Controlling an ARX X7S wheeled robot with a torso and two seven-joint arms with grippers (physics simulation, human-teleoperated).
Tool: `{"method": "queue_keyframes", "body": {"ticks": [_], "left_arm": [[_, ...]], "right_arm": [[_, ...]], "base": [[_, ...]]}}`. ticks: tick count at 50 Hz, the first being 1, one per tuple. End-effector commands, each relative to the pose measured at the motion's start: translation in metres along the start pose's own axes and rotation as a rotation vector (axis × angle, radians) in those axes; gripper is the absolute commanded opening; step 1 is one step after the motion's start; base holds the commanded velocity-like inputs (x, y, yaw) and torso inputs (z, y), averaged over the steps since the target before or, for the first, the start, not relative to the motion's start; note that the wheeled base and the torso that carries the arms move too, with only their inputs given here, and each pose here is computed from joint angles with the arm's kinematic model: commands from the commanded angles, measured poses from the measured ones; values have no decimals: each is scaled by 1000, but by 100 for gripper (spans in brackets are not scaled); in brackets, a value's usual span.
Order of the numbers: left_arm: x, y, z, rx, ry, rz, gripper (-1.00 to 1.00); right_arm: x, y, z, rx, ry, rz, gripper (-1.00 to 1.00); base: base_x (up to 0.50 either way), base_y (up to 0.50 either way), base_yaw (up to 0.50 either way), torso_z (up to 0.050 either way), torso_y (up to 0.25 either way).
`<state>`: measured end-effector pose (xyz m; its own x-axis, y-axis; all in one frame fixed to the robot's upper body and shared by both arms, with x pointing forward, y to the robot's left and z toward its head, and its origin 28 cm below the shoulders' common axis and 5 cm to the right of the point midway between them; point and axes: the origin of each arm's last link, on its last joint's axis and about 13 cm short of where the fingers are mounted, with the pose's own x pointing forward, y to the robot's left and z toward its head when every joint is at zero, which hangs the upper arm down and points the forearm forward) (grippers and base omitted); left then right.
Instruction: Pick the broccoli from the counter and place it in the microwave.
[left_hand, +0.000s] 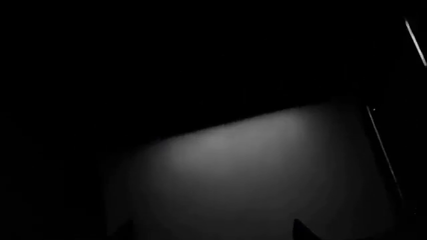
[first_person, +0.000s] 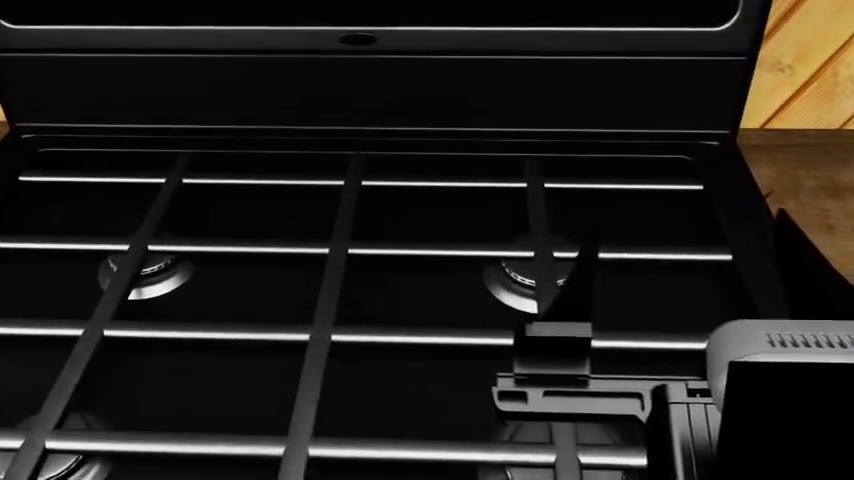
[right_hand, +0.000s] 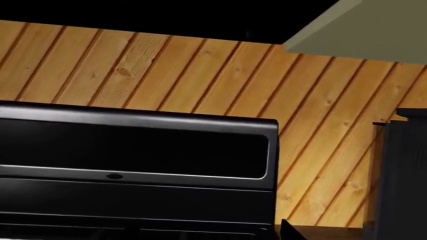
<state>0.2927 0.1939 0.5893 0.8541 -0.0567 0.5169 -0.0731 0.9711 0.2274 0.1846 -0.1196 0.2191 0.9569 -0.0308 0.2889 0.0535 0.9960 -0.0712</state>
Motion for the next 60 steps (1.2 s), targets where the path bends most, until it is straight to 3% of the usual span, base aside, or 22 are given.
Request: {"method": "queue_keyframes", "body": {"ticks": [1, 5, 14, 17, 19, 24, 25, 37, 60], "left_arm": [[-14, 30, 20, -108, -105, 39, 100], [-30, 43, 18, -145, -131, 67, 100], [-117, 45, -26, -124, -167, 116, 100], [-136, 40, -43, -130, -139, 75, 100], [-139, 24, -45, -123, -134, -42, 100], [-174, 43, -71, -171, -59, -62, 100], [-185, 43, -78, -177, -44, -6, 100], [-192, 38, -118, -222, 40, 1, 100], [-199, 37, -141, -258, 107, 14, 100]], "right_arm": [[3, 2, 0, -4, -1, 14, 100], [4, 2, -2, -4, 2, 18, 100], [5, 2, -1, -15, 5, 33, 100], [5, 2, -2, -17, 8, 33, 100], [5, 2, -1, -19, 7, 36, 100], [4, 1, -1, -21, 11, 39, 100], [4, 1, 0, -22, 11, 38, 100], [-1, 0, 0, -28, 18, 37, 100], [-2, 0, -1, -29, 28, 46, 100]], "base": [[0, 0, 0, 0, 0], [0, 0, 0, 0, 0], [0, 0, 0, 0, 0], [0, 0, 0, 0, 0], [0, 0, 0, 0, 0], [0, 0, 0, 0, 0], [0, 0, 0, 0, 0], [0, 0, 0, 0, 0], [0, 0, 0, 0, 0]]}}
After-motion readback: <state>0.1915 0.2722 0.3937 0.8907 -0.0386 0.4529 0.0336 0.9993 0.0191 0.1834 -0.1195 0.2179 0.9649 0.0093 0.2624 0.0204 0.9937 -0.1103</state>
